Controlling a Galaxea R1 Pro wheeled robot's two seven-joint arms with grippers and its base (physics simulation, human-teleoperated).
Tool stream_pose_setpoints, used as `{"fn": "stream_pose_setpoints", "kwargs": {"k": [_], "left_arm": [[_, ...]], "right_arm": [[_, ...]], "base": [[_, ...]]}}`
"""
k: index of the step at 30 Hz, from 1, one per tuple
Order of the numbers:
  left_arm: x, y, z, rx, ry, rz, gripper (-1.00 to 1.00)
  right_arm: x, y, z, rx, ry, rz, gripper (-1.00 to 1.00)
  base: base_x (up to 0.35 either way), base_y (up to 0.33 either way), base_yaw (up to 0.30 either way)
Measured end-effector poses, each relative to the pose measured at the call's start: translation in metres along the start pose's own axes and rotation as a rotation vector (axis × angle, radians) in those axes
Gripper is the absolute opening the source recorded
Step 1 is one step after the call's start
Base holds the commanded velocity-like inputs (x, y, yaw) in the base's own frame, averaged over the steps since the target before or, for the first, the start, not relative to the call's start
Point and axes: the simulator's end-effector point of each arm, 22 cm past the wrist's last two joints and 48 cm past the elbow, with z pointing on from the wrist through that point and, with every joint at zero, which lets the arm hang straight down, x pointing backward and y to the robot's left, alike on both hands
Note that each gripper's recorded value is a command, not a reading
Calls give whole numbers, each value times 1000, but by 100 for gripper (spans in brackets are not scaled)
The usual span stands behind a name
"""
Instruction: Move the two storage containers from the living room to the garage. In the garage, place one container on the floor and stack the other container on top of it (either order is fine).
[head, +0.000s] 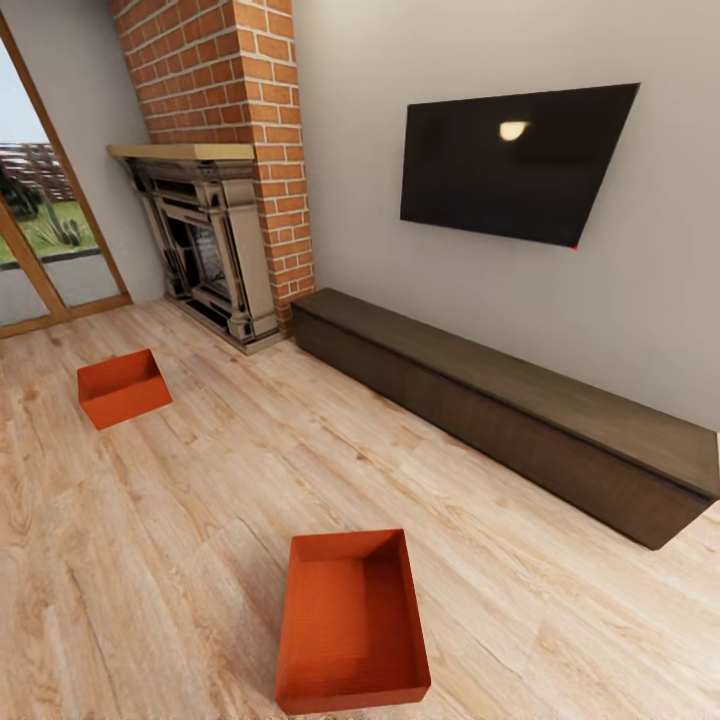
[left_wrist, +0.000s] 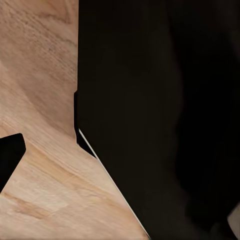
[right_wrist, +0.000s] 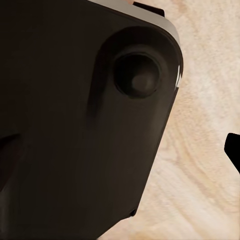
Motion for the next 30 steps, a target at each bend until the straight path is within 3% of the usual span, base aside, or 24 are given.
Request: {"fn": "stream_pose_setpoints", "kwargs": {"k": [30], "left_arm": [[18, 2, -1, -6, 48, 1, 100]], "right_arm": [[19, 4, 1, -11, 47, -2, 100]], "base": [[0, 0, 0]]}}
